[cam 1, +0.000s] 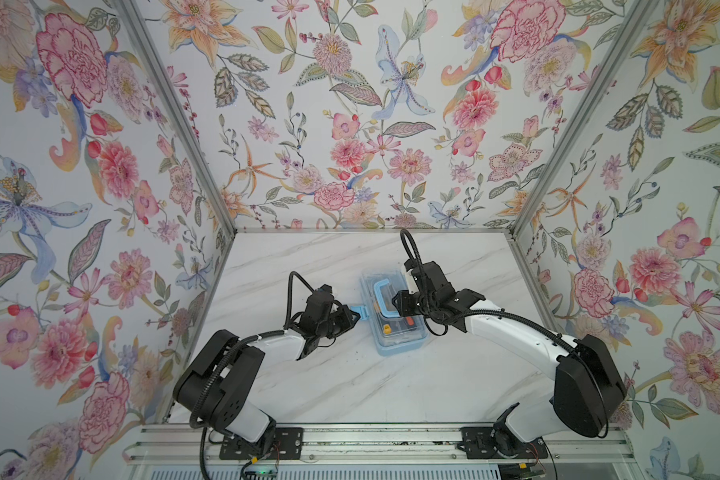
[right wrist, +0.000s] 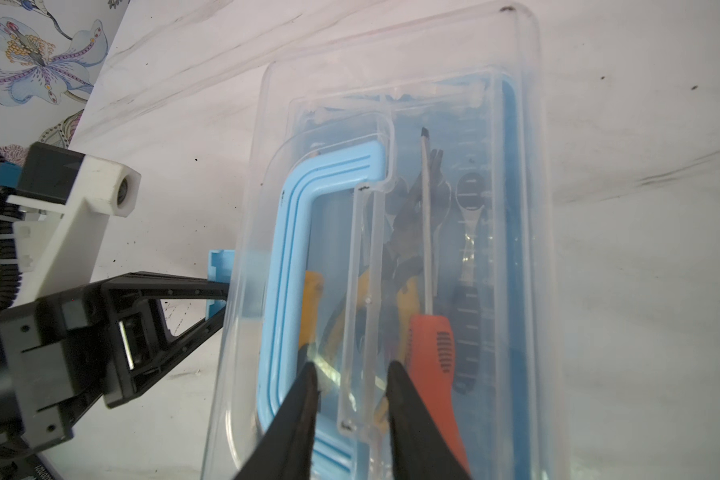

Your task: Pack the tool kit

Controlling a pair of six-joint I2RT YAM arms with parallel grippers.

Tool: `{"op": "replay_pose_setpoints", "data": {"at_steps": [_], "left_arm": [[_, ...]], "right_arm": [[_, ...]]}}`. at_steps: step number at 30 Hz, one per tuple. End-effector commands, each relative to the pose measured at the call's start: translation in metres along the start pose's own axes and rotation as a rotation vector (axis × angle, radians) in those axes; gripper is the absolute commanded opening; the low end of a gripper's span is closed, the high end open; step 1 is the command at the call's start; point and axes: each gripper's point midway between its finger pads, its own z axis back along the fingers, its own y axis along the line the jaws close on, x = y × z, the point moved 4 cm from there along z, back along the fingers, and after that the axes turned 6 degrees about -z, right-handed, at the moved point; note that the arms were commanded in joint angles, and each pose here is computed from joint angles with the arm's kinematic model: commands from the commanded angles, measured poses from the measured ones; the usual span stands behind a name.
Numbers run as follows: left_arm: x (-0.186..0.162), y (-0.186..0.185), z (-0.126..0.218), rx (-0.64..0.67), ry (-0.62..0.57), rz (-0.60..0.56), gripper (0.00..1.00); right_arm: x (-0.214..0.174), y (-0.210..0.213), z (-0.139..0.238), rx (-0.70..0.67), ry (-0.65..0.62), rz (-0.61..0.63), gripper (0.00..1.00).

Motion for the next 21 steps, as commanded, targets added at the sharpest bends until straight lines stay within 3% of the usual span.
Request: {"op": "replay_pose_setpoints", "data": {"at_steps": [1, 9, 21], "left_arm": [[0.008, -0.051, 0.008, -0.255, 0.001, -0.02, 0.0], [0.017, -0.06, 0.018, -0.358, -0.023, 0.069, 0.0], [0.027, -0.062, 0.028, -0.346, -0.075, 0.063, 0.0]], "right_arm": [[-0.036, -0.021, -0.014, -0.075, 0.154, -0.014, 0.3], [-0.042, -0.021, -0.019, -0.071, 0.184, -0.012, 0.27], [-0.074, -0.023, -0.032, -0.079, 0.285, 0.009, 0.2]]}}
